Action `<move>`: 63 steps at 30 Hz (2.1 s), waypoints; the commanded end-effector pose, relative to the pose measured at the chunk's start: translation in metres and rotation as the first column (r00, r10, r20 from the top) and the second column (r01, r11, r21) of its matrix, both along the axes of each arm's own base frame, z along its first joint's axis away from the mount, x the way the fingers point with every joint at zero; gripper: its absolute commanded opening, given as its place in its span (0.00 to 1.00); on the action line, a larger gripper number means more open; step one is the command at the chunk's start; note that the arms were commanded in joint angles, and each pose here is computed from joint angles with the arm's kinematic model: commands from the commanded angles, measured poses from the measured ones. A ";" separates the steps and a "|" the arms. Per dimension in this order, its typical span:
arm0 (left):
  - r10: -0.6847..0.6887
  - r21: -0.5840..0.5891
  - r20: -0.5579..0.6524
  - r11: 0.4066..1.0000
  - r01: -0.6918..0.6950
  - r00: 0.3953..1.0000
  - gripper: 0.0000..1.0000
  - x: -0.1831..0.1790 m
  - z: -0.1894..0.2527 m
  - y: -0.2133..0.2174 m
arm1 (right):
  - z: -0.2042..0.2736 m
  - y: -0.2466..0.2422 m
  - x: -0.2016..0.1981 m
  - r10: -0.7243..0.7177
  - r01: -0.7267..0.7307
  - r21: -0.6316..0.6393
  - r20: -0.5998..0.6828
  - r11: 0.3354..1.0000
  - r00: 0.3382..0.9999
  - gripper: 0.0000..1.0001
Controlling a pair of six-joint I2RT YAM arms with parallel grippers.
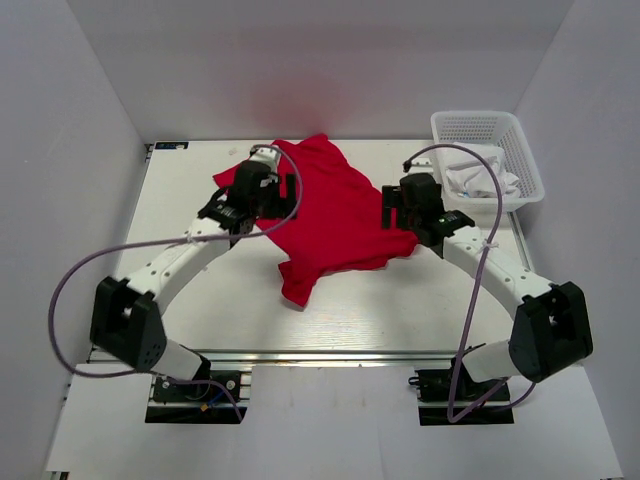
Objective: Fold and stack the t-shirts
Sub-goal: Flatten out the tshirt
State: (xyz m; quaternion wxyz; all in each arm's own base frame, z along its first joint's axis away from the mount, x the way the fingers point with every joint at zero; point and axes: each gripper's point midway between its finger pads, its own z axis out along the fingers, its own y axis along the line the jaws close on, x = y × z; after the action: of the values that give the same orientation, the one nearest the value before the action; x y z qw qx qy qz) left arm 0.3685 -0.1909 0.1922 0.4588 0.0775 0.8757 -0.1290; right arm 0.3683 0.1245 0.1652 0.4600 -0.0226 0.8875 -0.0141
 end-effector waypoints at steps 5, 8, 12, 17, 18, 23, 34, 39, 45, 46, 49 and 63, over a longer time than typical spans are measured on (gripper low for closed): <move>0.281 0.138 -0.060 0.953 -0.270 0.958 1.00 0.086 -0.043 0.041 | -0.060 0.088 -0.033 0.369 -0.327 0.224 -0.182 0.918 0.911 0.90; 0.269 0.143 -0.085 0.956 -0.255 0.959 1.00 0.115 -0.066 0.038 | -0.085 0.097 -0.043 0.394 -0.339 0.240 -0.242 0.910 0.887 0.90; 0.279 0.167 -0.101 0.951 -0.260 0.955 1.00 0.148 -0.097 0.050 | -0.107 0.090 -0.040 0.327 -0.268 0.219 -0.308 0.938 0.893 0.90; 0.281 0.166 -0.191 0.954 -0.251 0.941 1.00 0.154 -0.138 0.059 | -0.123 0.071 -0.026 0.203 -0.150 0.176 -0.342 0.973 0.918 0.90; 0.263 0.150 -0.217 0.961 -0.234 0.940 1.00 0.151 -0.150 0.059 | -0.125 0.070 -0.023 0.193 -0.138 0.177 -0.345 0.975 0.919 0.90; 0.214 0.110 -0.291 0.976 -0.189 0.933 1.00 0.132 -0.175 0.054 | -0.147 0.043 -0.001 0.075 -0.006 0.162 -0.421 0.987 0.904 0.90; 0.050 -0.041 -0.600 0.995 -0.094 0.798 1.00 -0.012 -0.228 0.027 | -0.150 0.020 0.064 0.036 0.039 0.175 -0.407 0.984 0.913 0.90; -0.111 -0.207 -0.598 0.978 -0.019 0.794 1.00 -0.090 -0.207 0.002 | -0.143 0.011 0.109 0.023 0.024 0.122 -0.367 0.992 0.930 0.90; -0.158 -0.222 -0.514 0.974 0.048 0.843 1.00 -0.104 -0.170 -0.006 | -0.098 0.019 0.151 0.079 -0.048 0.125 -0.251 0.991 0.965 0.90; -0.143 -0.204 -0.472 0.978 0.050 0.870 1.00 -0.095 -0.156 -0.004 | -0.085 0.025 0.149 0.107 -0.077 0.137 -0.228 0.988 0.968 0.90; -0.030 -0.101 -0.387 0.995 -0.010 0.922 1.00 -0.067 -0.122 0.013 | -0.051 0.033 0.141 0.163 -0.133 0.188 -0.158 0.973 0.974 0.90; 0.759 0.155 -0.179 0.651 -0.743 0.626 1.00 -0.092 -0.079 0.184 | -0.044 0.020 -0.013 0.131 -0.072 0.400 -0.120 0.914 0.984 0.90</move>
State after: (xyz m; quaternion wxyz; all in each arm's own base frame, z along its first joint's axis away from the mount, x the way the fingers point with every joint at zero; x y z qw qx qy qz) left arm 0.2883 -0.0420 0.1226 0.3661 -0.2305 0.9009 0.0351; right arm 0.3654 0.1393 0.1141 0.3778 0.0118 0.9102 0.1696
